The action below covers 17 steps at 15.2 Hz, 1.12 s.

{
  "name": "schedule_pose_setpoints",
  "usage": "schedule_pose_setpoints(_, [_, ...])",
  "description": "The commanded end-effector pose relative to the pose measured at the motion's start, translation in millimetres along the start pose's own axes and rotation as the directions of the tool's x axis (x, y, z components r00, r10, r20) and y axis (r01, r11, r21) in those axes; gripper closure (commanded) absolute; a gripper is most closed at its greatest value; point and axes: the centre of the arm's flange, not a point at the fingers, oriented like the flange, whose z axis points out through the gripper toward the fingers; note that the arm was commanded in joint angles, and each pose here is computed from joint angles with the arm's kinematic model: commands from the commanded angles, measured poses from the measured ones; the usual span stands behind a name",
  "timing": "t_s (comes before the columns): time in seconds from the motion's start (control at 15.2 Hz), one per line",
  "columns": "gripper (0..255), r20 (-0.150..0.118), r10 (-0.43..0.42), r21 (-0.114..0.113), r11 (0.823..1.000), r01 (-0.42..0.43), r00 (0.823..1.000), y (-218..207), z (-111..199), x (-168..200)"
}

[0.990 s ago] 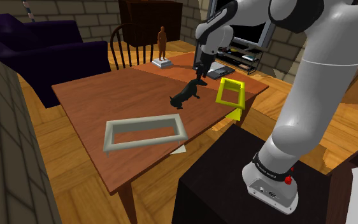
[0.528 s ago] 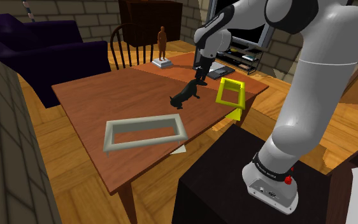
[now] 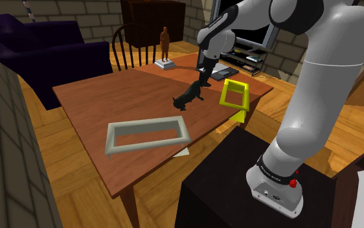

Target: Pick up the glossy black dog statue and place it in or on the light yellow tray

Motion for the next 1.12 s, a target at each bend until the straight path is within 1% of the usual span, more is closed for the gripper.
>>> schedule_pose_setpoints(0.0, [255, 0.001, 0.0, 0.0, 1.0, 0.0, 1.0, 0.0, 0.5, -0.1])
schedule_pose_setpoints(0.26, [255, 0.001, 0.0, 0.0, 1.0, 0.0, 1.0, 0.0, 0.5, 0.0])
schedule_pose_setpoints(1.06, [255, 0.001, 0.0, 0.0, 1.0, 0.0, 1.0, -7.3, -62.3, 3.4])
